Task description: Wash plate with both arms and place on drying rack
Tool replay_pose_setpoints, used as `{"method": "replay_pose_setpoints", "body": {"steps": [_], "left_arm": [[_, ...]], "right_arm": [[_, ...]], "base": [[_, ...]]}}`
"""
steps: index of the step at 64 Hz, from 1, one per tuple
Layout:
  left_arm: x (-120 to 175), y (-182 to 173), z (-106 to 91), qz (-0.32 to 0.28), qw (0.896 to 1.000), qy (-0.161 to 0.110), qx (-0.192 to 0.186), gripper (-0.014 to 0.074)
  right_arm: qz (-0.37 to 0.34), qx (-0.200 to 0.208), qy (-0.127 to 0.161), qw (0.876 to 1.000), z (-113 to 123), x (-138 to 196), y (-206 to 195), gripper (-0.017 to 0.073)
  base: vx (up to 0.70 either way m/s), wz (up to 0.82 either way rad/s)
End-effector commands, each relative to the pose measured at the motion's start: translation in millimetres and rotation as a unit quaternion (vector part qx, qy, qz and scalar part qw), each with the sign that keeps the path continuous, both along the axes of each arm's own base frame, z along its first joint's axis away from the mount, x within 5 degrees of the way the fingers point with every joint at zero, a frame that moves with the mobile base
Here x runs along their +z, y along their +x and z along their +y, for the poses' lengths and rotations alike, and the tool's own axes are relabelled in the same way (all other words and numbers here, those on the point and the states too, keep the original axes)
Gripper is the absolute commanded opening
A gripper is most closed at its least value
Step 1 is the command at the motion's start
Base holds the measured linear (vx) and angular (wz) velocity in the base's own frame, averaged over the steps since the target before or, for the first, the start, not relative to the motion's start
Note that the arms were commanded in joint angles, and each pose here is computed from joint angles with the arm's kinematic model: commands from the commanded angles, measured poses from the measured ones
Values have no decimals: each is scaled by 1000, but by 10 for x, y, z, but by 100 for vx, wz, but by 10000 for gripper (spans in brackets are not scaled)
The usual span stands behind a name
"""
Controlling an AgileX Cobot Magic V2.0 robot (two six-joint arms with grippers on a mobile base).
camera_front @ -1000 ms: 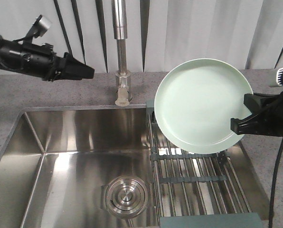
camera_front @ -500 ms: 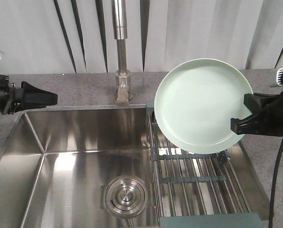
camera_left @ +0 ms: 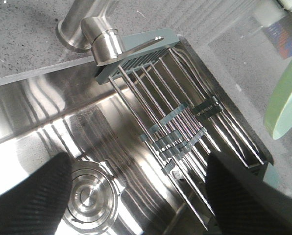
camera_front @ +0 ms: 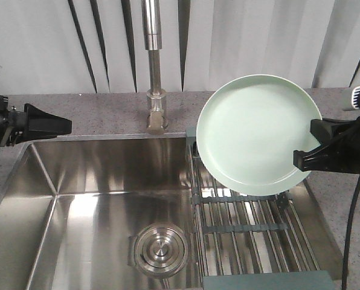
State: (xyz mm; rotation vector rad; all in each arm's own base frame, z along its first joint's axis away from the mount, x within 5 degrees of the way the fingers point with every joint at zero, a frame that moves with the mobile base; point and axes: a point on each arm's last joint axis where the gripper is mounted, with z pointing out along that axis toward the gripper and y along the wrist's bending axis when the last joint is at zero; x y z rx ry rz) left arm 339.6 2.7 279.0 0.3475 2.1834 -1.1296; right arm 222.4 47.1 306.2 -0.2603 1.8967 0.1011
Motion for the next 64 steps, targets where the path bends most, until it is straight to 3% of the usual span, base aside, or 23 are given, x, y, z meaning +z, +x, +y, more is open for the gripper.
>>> {"method": "replay_pose_setpoints", "body": {"steps": [1, 38, 48, 51, 64], "left_arm": [[259, -71, -46, -31, 999, -34, -10, 536], [259, -71, -46, -31, 999, -34, -10, 536], [259, -71, -46, -31, 999, -34, -10, 536], [259, -71, -46, -31, 999, -34, -10, 536], [260, -70, -46, -31, 999, -34, -10, 536]], "right_arm": [[-62, -6, 12, 998, -17, 207, 6, -10], [-62, -6, 12, 998, -17, 207, 6, -10], [-54, -12, 33, 998, -17, 203, 5, -10], [-52, -10, 27, 998, -12, 215, 24, -10], [55, 6, 3, 998, 72, 328, 294, -10]], "base": [[0, 0], [0, 0], [0, 0], [0, 0], [0, 0]]}}
